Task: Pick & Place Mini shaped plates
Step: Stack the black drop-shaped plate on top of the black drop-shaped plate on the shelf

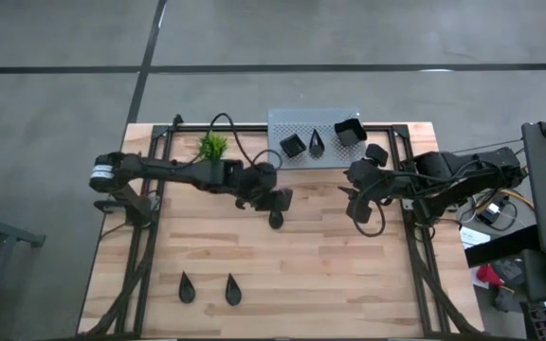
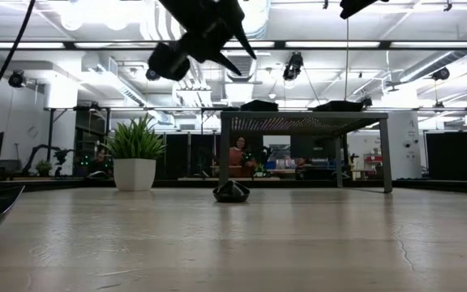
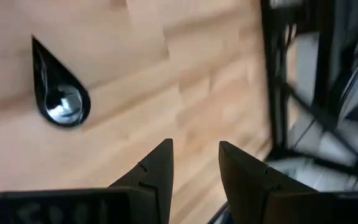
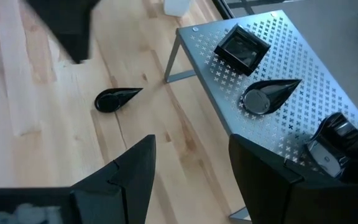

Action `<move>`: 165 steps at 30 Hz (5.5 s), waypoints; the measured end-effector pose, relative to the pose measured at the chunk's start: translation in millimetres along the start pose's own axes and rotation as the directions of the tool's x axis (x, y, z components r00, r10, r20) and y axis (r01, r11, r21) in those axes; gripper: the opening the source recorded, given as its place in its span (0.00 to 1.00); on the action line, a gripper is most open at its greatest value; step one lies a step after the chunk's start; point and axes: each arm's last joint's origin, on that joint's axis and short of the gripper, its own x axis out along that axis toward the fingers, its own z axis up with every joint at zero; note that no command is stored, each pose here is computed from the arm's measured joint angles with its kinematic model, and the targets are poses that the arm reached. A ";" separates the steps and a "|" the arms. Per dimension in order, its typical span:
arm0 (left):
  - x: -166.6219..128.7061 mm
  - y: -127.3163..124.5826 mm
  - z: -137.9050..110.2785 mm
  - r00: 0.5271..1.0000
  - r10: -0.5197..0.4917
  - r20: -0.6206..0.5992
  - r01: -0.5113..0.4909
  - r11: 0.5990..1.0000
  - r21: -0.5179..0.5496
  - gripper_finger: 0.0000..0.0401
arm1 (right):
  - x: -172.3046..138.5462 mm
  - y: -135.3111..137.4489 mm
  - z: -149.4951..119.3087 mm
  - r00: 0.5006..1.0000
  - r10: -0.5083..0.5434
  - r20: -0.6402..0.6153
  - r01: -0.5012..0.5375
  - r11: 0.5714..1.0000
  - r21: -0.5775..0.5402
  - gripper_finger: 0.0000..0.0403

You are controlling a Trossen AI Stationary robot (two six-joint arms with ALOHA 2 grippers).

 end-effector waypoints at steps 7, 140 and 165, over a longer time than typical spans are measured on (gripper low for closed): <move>-1.9 -2.8 -61.9 0.985 0.075 -0.155 -0.024 0.950 0.310 0.30 | 0.0 0.1 -0.1 1.000 0.005 -0.002 -0.005 0.986 0.167 0.50; -28.6 -11.7 -148.0 0.934 0.164 0.319 -0.267 -0.275 0.924 0.00 | -4.8 46.2 -30.9 0.974 0.221 -0.057 -0.132 0.748 0.651 0.50; -32.5 -42.2 -41.7 0.897 0.097 0.430 -0.408 -0.190 0.893 0.00 | 28.6 69.1 -0.5 0.977 0.016 0.215 -0.203 0.393 0.897 0.50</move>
